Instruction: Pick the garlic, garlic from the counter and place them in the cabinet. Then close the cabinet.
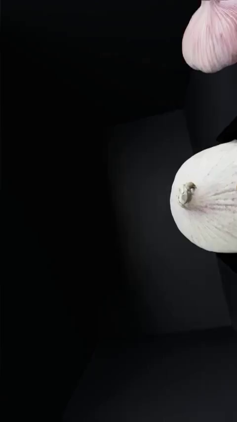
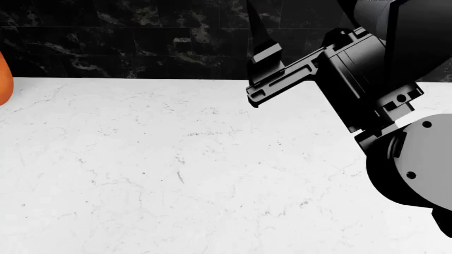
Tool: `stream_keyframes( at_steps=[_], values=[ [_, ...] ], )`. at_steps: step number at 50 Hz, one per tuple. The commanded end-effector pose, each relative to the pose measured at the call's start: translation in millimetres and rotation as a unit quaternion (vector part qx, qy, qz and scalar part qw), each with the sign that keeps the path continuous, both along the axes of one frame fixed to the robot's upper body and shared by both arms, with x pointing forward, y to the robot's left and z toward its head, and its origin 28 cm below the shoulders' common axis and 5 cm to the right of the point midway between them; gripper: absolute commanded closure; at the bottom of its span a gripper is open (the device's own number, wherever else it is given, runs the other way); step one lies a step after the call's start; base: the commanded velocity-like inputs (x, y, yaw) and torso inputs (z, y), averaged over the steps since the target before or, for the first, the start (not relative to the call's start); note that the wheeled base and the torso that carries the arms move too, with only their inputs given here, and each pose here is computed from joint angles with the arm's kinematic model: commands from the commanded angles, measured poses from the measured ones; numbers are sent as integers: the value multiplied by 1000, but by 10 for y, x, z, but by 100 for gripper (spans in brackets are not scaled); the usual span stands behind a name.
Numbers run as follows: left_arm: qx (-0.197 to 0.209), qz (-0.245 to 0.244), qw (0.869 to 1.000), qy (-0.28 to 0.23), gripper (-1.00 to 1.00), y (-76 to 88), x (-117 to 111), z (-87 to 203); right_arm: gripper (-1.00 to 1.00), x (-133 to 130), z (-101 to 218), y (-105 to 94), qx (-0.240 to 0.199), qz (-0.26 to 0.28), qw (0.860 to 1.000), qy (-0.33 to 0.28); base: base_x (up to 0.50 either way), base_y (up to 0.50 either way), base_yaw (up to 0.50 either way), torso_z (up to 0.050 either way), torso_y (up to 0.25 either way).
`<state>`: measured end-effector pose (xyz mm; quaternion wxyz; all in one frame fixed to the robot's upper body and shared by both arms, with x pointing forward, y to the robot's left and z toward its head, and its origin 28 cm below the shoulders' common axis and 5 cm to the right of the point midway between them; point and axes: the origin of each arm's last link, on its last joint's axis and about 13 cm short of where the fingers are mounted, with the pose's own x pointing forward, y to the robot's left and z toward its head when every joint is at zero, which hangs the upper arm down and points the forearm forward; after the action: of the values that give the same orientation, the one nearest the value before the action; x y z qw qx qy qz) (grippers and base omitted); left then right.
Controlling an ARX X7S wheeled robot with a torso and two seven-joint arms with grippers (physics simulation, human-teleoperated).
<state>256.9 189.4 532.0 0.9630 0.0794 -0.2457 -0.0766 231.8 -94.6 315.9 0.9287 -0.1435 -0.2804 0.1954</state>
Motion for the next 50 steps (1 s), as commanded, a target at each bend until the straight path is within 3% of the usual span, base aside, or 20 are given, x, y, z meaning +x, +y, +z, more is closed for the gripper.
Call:
stream_keyframes(
  at_steps=[1, 23, 40, 47, 50],
  values=[
    [4, 10, 999, 50, 100, -7, 66, -59, -100, -3, -10, -15, 2, -2, 1000, 1, 0, 0, 0, 0, 0],
    [8, 34, 994, 102, 100, 25, 205, -22, -100, 18, -62, -16, -3, -6, 1000, 7, 0, 0, 0, 0, 0],
    [10, 37, 994, 105, 100, 18, 211, 0, -100, 22, -74, -15, -5, -7, 1000, 12, 1, -1, 0, 0, 0],
    [74, 49, 985, 149, 100, -48, 326, 132, -100, 36, -25, 7, -7, -10, 1000, 10, 1, 0, 0, 0, 0],
    [73, 57, 982, 165, 100, -29, 389, 230, -100, 42, -24, 4, -7, -9, 1000, 9, 0, 0, -1, 0, 0]
  ],
)
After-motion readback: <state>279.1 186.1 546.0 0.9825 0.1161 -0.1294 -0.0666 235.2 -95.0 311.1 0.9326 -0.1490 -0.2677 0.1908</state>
